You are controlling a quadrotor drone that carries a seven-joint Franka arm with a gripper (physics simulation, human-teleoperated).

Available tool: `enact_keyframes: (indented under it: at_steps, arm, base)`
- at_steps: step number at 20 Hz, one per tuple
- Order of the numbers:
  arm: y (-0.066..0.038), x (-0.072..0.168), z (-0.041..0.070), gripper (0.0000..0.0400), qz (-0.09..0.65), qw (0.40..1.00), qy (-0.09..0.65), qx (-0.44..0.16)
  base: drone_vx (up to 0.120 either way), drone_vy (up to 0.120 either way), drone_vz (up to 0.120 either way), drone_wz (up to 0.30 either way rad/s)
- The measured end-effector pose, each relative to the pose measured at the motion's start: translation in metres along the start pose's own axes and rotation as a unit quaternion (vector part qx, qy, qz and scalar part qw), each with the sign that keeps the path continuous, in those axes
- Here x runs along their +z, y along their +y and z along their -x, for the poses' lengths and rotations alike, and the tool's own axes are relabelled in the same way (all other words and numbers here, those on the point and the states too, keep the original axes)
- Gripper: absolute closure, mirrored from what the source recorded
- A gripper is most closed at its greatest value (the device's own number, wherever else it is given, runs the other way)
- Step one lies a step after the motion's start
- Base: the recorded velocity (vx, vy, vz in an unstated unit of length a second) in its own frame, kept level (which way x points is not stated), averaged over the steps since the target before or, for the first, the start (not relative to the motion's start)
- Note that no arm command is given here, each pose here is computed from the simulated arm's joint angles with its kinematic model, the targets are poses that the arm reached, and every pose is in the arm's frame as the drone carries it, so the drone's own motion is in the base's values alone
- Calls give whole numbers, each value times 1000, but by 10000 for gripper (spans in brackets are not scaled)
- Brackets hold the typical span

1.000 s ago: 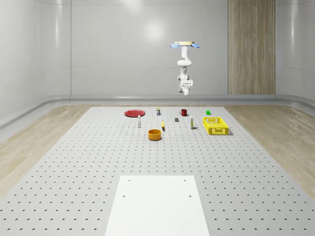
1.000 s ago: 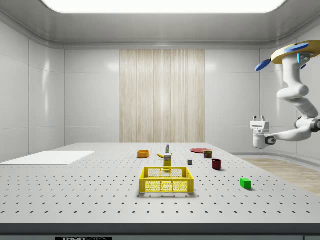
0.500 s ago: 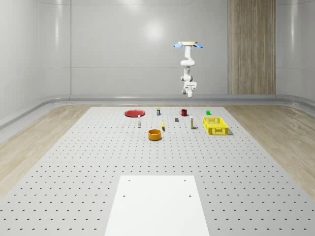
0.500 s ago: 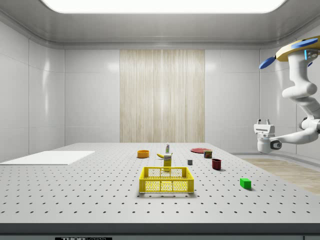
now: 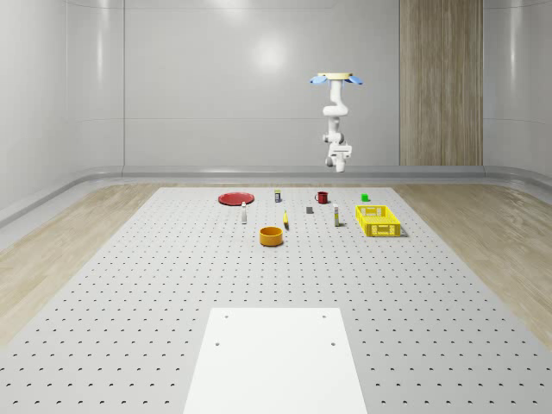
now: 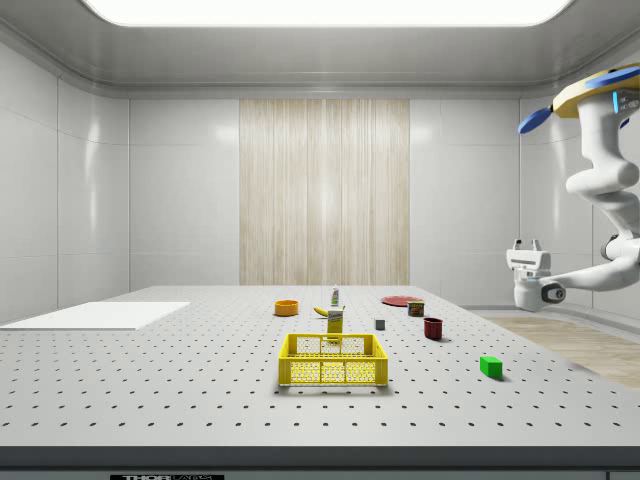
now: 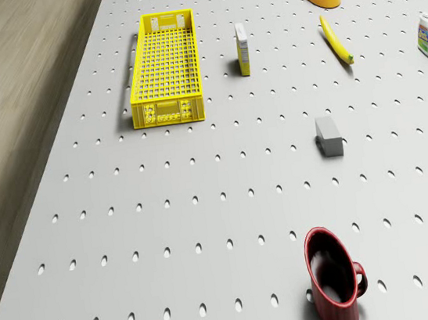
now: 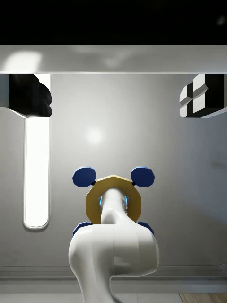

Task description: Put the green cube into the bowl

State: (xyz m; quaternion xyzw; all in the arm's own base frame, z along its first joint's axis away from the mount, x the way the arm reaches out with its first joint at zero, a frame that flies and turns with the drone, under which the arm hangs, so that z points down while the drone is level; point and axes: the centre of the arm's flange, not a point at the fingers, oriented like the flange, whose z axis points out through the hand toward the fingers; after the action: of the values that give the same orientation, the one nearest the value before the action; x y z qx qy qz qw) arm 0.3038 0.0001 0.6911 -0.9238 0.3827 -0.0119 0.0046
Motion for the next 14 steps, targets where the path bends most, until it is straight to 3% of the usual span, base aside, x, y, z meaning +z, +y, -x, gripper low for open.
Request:
enact_keyframes:
  at_steps: [5,14]
  arm:
    - [0,0,0,0,-1,1000,2,0]
    - [0,0,1,0,-2,1000,6,0]
  base:
    - [80,120,0,0]
    - [116,120,0,0]
